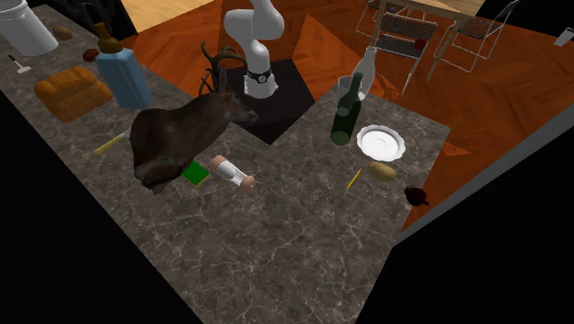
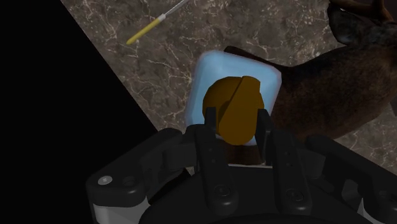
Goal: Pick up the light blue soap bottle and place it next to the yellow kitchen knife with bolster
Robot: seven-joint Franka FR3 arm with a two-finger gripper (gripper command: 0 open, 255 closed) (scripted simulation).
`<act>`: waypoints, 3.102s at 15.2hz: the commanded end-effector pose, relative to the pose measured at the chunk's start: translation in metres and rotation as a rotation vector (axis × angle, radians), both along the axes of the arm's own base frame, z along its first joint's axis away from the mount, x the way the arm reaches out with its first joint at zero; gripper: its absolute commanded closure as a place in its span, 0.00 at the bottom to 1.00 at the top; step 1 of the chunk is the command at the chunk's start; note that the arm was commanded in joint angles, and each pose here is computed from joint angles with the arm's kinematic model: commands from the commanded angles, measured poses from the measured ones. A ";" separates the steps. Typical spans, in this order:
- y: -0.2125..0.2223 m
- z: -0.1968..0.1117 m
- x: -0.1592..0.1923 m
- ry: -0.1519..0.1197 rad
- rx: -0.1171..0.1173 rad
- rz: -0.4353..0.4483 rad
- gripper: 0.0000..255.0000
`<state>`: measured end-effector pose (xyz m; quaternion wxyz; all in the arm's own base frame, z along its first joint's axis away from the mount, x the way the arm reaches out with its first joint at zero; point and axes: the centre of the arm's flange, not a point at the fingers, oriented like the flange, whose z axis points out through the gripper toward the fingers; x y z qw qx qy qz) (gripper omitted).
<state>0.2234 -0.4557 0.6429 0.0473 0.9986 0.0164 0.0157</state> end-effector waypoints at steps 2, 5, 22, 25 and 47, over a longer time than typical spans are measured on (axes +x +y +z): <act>-0.001 -0.017 0.000 -0.001 -0.001 0.000 1.00; -0.001 -0.033 0.000 -0.001 -0.001 0.000 1.00; -0.056 -0.030 0.043 0.191 0.140 -0.285 0.00; -0.055 -0.046 0.040 0.191 0.140 -0.285 0.00; -0.054 -0.064 0.036 0.191 0.140 -0.286 0.00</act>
